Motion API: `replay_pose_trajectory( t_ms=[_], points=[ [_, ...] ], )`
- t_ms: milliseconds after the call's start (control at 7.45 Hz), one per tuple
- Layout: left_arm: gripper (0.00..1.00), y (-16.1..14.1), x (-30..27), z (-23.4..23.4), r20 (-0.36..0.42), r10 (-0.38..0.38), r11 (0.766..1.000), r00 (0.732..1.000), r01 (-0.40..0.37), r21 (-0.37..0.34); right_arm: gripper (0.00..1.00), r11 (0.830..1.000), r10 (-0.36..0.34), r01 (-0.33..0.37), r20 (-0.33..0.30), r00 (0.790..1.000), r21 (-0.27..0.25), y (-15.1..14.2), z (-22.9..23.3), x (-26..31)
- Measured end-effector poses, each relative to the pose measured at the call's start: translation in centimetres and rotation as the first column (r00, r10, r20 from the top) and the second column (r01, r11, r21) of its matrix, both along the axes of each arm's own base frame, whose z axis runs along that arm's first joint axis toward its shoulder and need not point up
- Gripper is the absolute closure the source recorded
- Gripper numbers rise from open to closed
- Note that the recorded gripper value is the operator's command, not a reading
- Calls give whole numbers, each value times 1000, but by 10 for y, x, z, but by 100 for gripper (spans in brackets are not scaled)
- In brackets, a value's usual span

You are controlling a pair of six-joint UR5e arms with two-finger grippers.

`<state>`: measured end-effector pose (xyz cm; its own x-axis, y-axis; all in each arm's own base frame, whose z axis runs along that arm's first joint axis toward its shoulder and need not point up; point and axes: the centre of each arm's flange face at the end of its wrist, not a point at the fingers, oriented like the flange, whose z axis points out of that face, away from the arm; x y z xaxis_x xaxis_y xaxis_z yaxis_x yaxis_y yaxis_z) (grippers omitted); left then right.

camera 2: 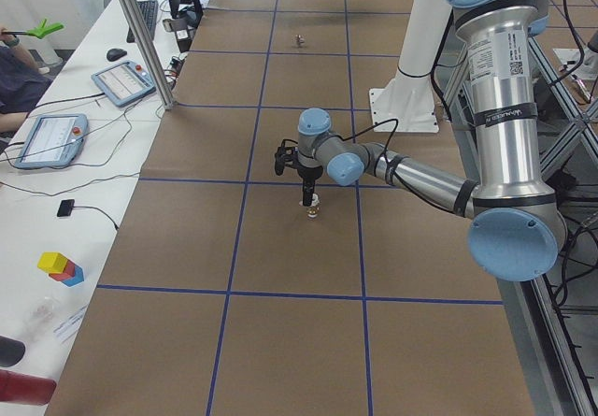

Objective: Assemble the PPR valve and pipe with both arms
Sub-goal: 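Lower the left gripper onto the white pipe with silver valve and grasp it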

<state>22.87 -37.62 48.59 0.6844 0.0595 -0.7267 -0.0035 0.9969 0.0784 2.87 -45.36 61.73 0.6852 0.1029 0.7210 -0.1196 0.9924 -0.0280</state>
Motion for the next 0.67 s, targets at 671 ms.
replay_pose_trajectory(
  t_ms=[671],
  points=[
    [14,5,29,25,41,36,999,998,-35,-19,0,1000,0,0,0,1000,-4,0,1,0]
  ],
)
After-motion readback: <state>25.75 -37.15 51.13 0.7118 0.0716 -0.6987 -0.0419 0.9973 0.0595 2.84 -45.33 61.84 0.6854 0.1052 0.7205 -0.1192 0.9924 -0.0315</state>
